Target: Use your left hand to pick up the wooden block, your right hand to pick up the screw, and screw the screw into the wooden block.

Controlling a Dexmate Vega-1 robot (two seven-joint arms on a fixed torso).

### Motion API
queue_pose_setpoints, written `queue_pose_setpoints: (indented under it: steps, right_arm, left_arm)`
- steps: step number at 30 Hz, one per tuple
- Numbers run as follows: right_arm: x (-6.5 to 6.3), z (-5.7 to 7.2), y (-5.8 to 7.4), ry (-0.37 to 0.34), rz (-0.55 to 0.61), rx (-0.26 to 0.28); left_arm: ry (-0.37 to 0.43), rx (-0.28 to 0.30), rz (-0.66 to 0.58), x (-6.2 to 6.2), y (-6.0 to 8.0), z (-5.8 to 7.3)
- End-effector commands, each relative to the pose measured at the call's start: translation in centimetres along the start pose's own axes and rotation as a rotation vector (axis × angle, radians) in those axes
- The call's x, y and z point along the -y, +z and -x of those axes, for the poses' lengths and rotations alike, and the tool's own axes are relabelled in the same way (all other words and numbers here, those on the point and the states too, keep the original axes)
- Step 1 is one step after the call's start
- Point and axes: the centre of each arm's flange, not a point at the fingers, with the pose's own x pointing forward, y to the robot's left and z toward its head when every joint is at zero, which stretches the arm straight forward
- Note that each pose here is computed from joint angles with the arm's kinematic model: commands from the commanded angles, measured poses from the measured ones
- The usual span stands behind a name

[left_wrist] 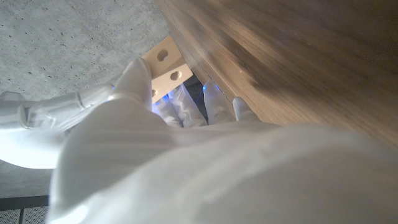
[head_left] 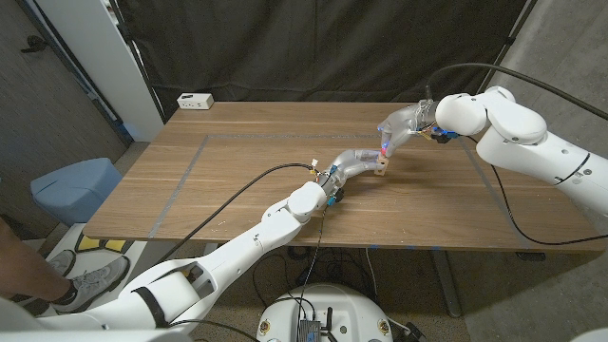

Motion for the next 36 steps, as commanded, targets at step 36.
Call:
queue_pose_setpoints:
  steps: [36]
  right_arm:
    - [-0.51,0.42,0.12,-0.032,-0.001,0.0]
  left_arm:
    - [0.003,0.0,-0.001,0.48,0.2,0.2]
